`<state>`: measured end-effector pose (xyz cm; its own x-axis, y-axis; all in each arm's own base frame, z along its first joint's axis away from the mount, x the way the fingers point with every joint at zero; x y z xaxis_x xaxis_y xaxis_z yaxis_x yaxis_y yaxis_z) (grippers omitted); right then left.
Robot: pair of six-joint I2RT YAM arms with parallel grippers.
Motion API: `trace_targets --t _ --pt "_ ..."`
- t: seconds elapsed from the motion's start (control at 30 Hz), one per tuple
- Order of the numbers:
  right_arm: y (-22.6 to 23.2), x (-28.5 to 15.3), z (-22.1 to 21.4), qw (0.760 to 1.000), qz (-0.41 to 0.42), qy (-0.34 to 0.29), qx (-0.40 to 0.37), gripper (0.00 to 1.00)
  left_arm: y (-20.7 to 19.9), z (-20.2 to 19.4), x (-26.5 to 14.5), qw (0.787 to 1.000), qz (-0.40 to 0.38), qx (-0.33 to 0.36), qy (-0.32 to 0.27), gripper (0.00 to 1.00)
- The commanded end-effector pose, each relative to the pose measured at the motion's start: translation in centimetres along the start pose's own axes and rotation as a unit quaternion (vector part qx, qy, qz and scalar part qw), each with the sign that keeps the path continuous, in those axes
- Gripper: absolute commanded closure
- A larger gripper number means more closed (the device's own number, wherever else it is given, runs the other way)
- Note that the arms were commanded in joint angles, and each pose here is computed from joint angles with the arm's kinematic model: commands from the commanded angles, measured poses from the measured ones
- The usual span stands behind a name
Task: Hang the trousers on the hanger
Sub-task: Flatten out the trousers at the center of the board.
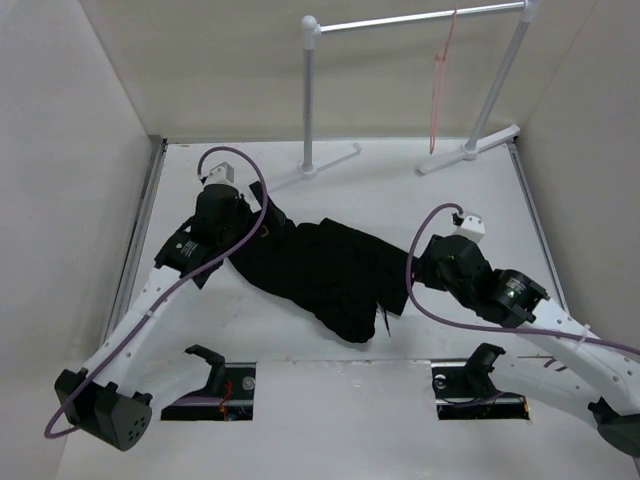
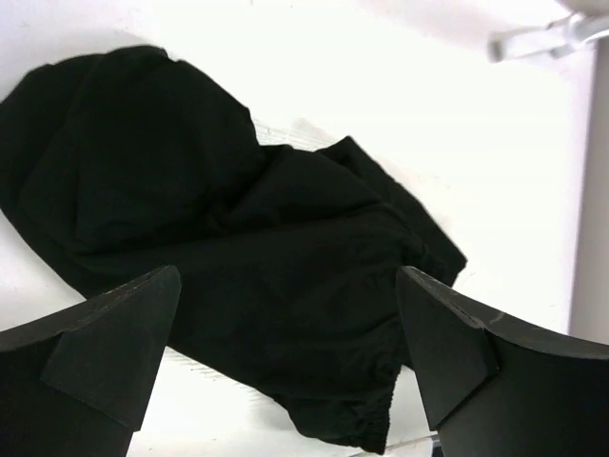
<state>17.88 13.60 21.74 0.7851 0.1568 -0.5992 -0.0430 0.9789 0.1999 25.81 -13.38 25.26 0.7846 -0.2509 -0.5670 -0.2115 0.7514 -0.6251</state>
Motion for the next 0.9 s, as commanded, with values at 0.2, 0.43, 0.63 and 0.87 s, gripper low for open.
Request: trace_targets --t 0.2,0.43,0.63,0.87 --pt "-0.7 -2.4 2.2 0.997 0.043 -0.071 -0.003 0.46 -2.2 4.9 -5.4 0.991 -0.065 -0.041 -0.108 0.0" --pt "-1.5 -3.5 2.0 0.994 0.079 -0.075 0.013 0.96 0.5 6.1 -8.5 0.975 -0.029 -0.094 -0.198 0.0" --pt "1.3 -0.5 1.5 0.986 0.16 -0.044 0.02 0.76 3.6 3.4 -4.8 0.988 0.027 -0.071 -0.131 0.86" --pt "4.2 6.4 3.3 0.983 0.175 -0.043 -0.016 0.17 10.5 1.4 -2.1 0.979 0.151 -0.083 -0.107 0.73"
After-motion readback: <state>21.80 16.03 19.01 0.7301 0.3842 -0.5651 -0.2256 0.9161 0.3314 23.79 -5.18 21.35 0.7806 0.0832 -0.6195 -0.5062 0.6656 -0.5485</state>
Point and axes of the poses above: each gripper's point midway between its finger pads, its own x axis out along the fingers, its own y axis along the line the jaws close on, z = x × y, the point moved 4 cm from there along -x, back along the fingers, and after that the axes turned 12 degrees about -x, right-handed, at the moved point
